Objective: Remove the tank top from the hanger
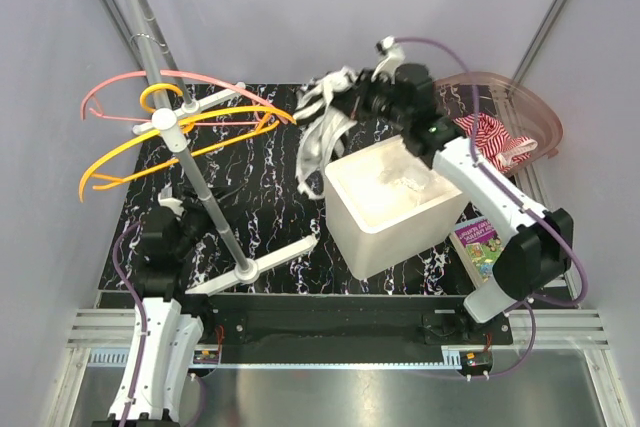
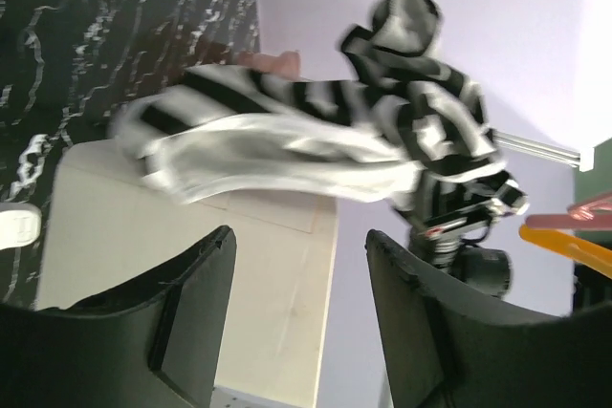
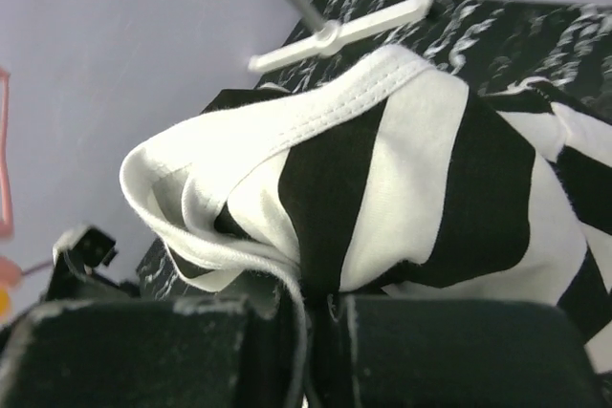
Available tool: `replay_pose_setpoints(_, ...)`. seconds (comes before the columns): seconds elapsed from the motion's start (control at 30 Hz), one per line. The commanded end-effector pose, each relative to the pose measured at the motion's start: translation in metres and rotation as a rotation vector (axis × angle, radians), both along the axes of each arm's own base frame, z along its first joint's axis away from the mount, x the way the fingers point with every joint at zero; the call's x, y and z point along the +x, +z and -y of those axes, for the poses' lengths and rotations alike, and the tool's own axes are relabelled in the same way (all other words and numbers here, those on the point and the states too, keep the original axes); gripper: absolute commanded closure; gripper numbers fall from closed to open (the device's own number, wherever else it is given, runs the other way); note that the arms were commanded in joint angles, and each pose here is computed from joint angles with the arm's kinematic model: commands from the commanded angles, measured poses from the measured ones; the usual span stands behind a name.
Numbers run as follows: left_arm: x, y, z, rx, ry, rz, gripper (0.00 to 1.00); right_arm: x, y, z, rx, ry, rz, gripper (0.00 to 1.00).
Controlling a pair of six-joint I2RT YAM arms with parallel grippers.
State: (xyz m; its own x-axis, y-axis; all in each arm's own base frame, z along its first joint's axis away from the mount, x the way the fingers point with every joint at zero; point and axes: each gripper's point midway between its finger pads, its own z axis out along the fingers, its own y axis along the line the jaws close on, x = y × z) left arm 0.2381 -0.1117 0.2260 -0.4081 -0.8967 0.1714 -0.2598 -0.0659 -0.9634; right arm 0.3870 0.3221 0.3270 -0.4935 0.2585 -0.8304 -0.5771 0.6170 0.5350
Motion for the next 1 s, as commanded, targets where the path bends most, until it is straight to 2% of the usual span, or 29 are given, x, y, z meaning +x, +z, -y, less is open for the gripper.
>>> replay_pose_setpoints(0.0, -0.013, -0.021, 0.005, 0.091, -0.065, -0.046, 0.39, 0.04, 0.093, 0.074, 0.07, -0.211, 0.102, 1.0)
replay_pose_setpoints(0.17, -0.019, -0.027, 0.007, 0.159, -0.107, -0.067, 0.39, 0.069, 0.144, 0.152, 0.09, -0.415, 0.172, 1.0)
replay_pose_setpoints(0.37, -0.016, -0.021, 0.002, 0.259, -0.11, -0.068, 0.39, 0.092, 0.162, 0.247, -0.031, -0.717, 0.229, 1.0)
replay_pose_setpoints(0.67, -0.018, -0.003, -0.033, 0.493, 0.003, -0.164, 0.37, 0.116, 0.106, 0.406, -0.225, -1.114, 0.099, 1.0)
replay_pose_setpoints(0.83, -0.02, -0.012, -0.032, 0.495, -0.018, -0.188, 0.36, 0.133, 0.051, 0.448, -0.299, -1.15, -0.022, 0.96)
replay_pose_setpoints(0.87, -0.021, -0.013, -0.031, 0.493, -0.02, -0.192, 0.36, 0.134, 0.043, 0.452, -0.306, -1.149, -0.041, 0.94)
replay_pose_setpoints(0.9, -0.021, -0.014, -0.03, 0.493, -0.027, -0.193, 0.36, 0.136, 0.034, 0.457, -0.312, -1.147, -0.063, 0.77)
replay_pose_setpoints(0.97, -0.021, -0.017, -0.031, 0.513, -0.037, -0.197, 0.35, 0.14, 0.009, 0.452, -0.311, -1.095, -0.158, 0.53)
